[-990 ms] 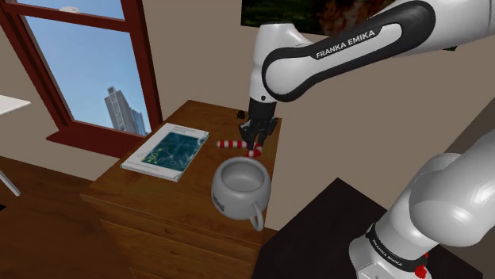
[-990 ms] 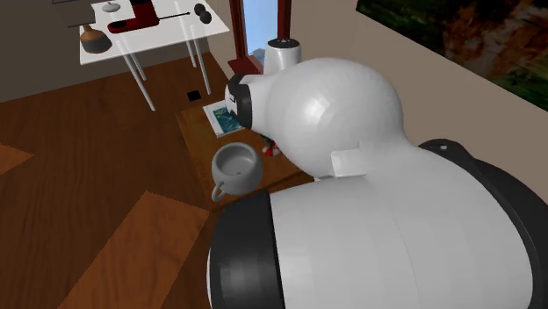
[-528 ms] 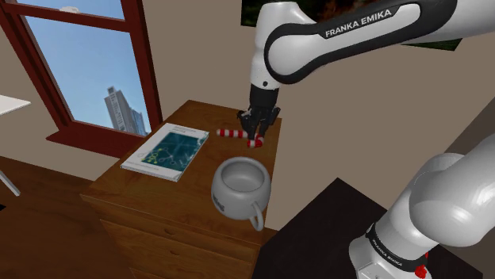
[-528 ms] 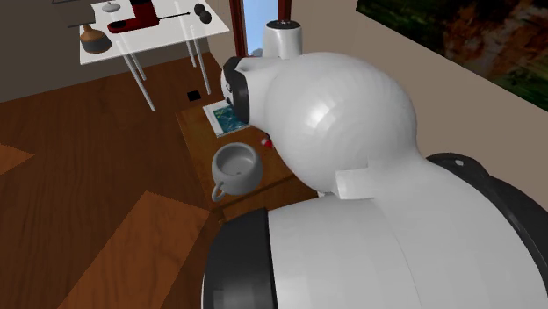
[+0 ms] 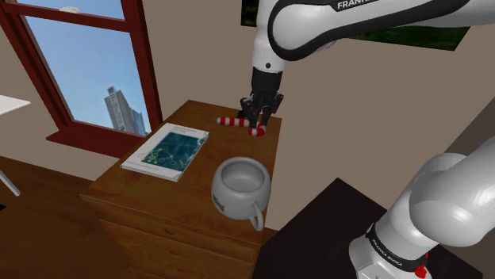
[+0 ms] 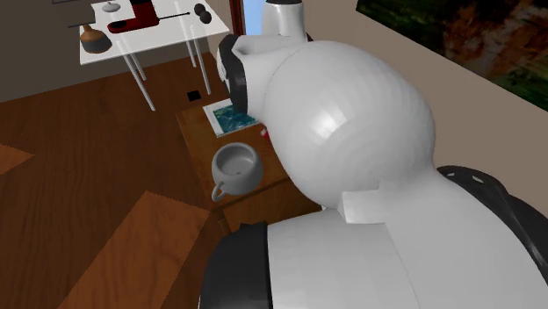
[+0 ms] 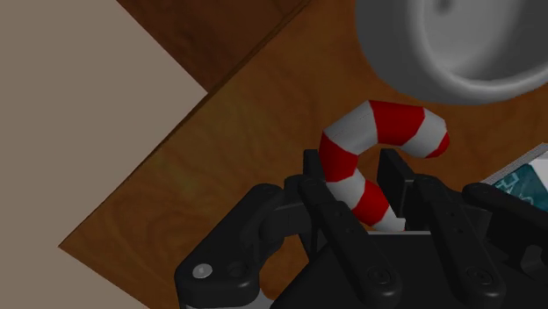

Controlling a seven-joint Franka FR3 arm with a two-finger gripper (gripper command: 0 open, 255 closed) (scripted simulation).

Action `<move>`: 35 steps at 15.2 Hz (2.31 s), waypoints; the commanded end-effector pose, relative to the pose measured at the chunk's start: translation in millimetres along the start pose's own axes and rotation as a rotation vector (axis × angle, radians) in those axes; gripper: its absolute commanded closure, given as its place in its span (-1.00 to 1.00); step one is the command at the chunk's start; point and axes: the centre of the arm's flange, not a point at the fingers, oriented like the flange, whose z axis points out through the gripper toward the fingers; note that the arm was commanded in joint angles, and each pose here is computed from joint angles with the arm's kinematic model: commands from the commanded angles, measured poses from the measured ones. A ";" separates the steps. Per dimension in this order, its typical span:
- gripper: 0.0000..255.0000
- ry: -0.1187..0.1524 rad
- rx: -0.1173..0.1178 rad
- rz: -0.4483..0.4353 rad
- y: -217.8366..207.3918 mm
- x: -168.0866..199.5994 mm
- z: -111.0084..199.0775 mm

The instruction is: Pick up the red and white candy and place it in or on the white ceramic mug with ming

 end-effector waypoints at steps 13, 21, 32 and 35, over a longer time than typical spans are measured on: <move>1.00 0.000 0.000 0.000 -55.5 -104.5 -32.3; 1.00 0.000 0.000 0.000 -67.7 -128.0 -2.7; 1.00 0.000 0.000 0.000 -66.6 -127.5 49.5; 1.00 0.000 0.000 0.000 -66.6 -127.5 49.5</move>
